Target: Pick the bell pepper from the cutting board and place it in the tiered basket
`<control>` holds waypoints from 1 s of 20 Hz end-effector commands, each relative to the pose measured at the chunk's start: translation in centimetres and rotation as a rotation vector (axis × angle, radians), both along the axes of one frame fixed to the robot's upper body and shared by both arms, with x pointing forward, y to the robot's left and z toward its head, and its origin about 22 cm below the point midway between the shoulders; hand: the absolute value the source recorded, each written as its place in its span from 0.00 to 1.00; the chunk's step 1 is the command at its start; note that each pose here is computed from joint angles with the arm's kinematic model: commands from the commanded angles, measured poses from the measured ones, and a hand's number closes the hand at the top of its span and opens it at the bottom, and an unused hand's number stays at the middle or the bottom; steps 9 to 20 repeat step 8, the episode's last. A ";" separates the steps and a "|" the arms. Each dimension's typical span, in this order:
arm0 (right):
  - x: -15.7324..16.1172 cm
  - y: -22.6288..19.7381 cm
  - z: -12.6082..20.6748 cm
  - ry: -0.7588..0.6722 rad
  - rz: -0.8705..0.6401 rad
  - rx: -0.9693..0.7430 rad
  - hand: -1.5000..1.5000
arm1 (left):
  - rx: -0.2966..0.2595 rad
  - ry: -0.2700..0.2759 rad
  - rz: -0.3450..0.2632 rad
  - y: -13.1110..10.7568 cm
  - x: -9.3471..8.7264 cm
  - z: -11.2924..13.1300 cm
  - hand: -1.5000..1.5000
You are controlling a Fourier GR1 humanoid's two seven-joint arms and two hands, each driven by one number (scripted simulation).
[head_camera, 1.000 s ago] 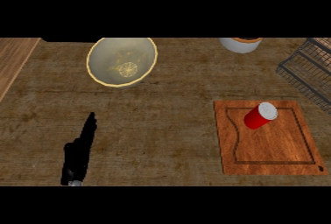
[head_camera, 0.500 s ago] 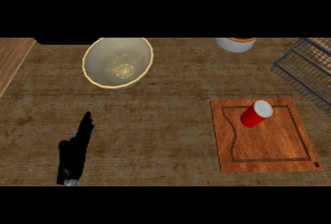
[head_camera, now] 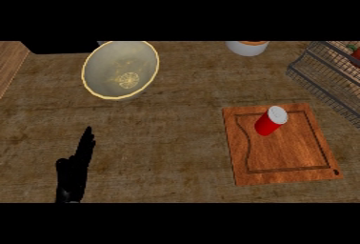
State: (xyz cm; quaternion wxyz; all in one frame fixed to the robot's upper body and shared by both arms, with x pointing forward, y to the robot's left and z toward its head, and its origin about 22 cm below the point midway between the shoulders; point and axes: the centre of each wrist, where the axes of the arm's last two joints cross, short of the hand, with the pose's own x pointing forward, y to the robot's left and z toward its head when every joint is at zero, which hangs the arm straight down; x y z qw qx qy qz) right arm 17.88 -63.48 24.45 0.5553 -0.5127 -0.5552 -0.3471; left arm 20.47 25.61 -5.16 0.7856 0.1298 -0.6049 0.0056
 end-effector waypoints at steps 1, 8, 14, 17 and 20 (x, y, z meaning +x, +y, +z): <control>-6.5 -2.2 -0.1 -0.022 0.018 -0.008 0.00 | -0.009 0.027 0.024 -0.2 -1.0 -0.7 0.50; -16.7 -3.8 -0.4 -0.022 0.094 -0.007 0.00 | -0.003 0.031 0.043 0.6 -0.7 -0.3 0.50; -16.7 -3.8 -0.4 -0.022 0.094 -0.007 0.00 | -0.003 0.031 0.043 0.6 -0.7 -0.3 0.50; -16.7 -3.8 -0.4 -0.022 0.094 -0.007 0.00 | -0.003 0.031 0.043 0.6 -0.7 -0.3 0.50; -16.7 -3.8 -0.4 -0.022 0.094 -0.007 0.00 | -0.003 0.031 0.043 0.6 -0.7 -0.3 0.50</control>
